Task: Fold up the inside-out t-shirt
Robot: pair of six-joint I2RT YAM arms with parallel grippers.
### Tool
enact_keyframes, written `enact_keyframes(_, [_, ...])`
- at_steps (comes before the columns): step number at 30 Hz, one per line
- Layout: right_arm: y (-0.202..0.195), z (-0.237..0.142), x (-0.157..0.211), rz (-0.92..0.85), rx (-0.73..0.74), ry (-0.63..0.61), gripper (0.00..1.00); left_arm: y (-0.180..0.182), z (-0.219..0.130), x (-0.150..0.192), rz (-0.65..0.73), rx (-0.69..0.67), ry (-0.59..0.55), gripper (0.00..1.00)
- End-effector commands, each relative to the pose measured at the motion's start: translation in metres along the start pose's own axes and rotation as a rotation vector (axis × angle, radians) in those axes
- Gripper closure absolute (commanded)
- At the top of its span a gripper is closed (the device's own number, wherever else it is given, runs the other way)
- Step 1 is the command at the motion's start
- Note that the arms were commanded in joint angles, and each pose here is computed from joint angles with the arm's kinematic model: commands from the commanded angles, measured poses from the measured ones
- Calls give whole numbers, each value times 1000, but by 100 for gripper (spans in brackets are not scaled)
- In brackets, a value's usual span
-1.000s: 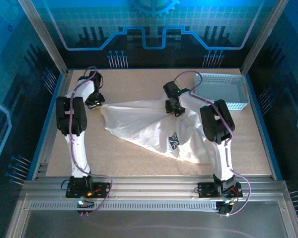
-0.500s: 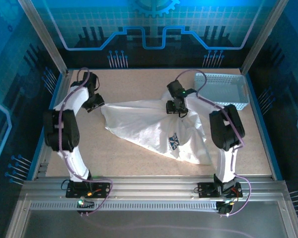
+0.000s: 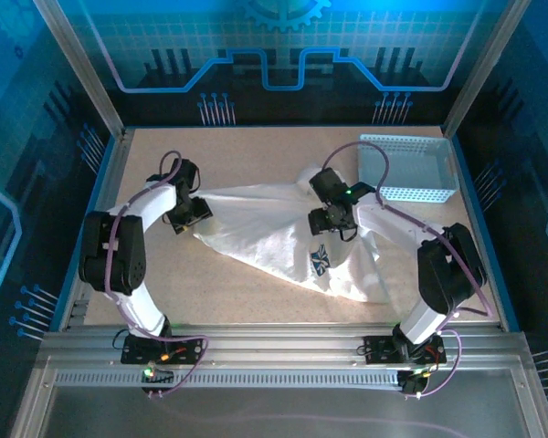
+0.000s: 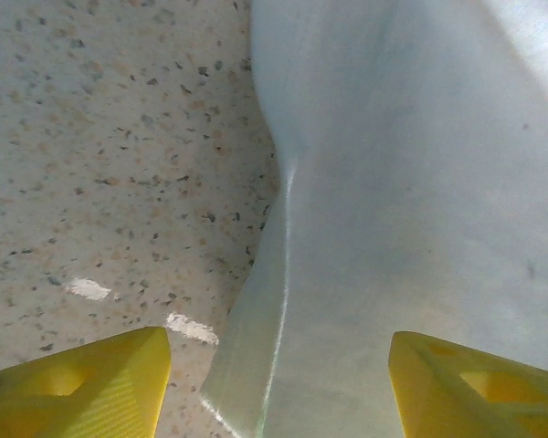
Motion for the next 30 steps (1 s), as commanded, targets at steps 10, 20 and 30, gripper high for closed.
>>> enact_keyframes(10, [-1, 16, 4, 35, -17, 53, 72, -17, 15, 1, 7, 112, 59, 83])
enact_keyframes(20, [-35, -109, 8, 78, -173, -312, 100, -9, -123, 6, 57, 360, -292, 100])
enact_keyframes(30, [-75, -258, 20, 131, -243, -643, 100, 18, -275, 37, 67, 653, -650, 100])
Point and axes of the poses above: each hand's point on the last joint's axis, 136 mm out from that joint toward the fingers, its own z axis out along the fingers, its own y axis along the line the jaws close on, x = y × z, the point moved 10 cm from there along -z, back along the fingers, and after that the axes turned 3 degrees about -z, right-handed, at the moved point
